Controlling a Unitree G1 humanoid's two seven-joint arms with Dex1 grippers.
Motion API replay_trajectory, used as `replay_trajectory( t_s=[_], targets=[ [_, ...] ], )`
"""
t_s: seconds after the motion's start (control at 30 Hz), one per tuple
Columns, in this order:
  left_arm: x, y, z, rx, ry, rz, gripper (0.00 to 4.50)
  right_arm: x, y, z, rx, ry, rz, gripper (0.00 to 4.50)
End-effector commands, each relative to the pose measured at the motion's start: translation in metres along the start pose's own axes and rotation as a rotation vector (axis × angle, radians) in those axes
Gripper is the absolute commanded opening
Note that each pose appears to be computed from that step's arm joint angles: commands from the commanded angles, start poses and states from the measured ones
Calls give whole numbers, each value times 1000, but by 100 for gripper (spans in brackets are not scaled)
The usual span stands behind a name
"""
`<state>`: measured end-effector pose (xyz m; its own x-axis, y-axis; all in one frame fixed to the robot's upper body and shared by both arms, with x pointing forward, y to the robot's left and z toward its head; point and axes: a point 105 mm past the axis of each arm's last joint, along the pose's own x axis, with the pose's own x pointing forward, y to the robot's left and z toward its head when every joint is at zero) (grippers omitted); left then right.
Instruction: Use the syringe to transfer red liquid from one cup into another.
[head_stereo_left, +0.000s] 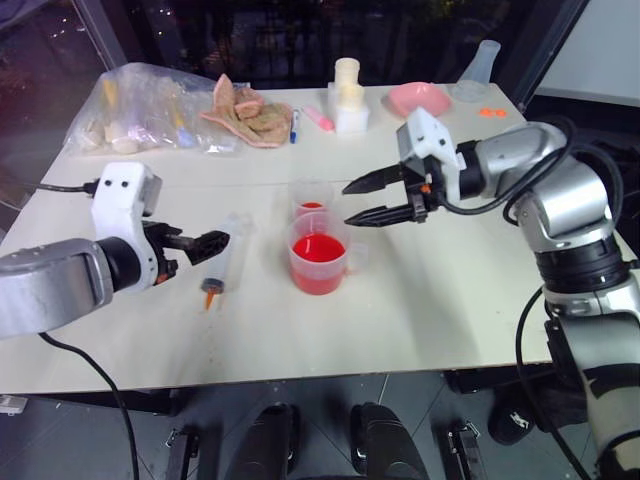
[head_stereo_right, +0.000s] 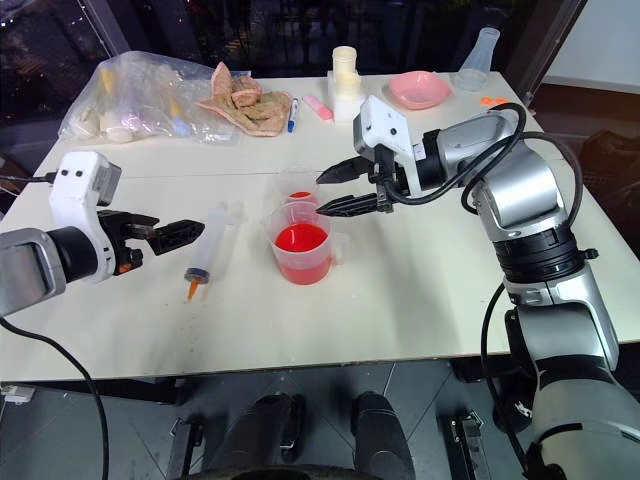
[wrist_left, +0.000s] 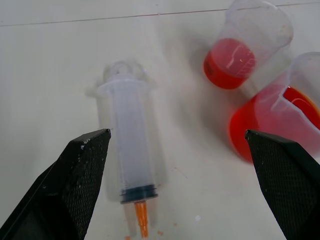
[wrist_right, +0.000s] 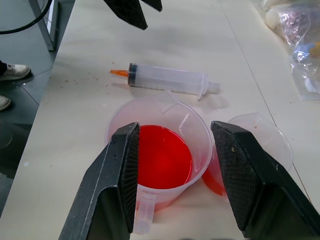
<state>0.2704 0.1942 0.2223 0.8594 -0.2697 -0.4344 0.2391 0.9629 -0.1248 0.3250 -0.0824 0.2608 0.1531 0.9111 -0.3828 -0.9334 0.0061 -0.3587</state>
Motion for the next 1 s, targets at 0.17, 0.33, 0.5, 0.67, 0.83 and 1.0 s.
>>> replay_trajectory(
  t_s=[0.17,0.33,0.5,0.67,0.83,1.0],
  targets=[
    [6,13,33,-66,-105,158,448,-2,-6,16,-53,-18,-10,236],
    [29,29,59,-149,-56,372,448,-2,-9,19,-61,-17,-6,236],
    [57,28,55,-47,187,402,448,-3,-10,20,-67,-13,-3,236],
    [73,26,54,-83,335,380,448,-3,-9,20,-68,-13,-5,236],
    [77,10,48,75,508,281,448,-5,-8,20,-70,-16,-15,236],
    [82,13,43,45,583,300,448,-6,-7,19,-69,-17,-23,236]
  ],
)
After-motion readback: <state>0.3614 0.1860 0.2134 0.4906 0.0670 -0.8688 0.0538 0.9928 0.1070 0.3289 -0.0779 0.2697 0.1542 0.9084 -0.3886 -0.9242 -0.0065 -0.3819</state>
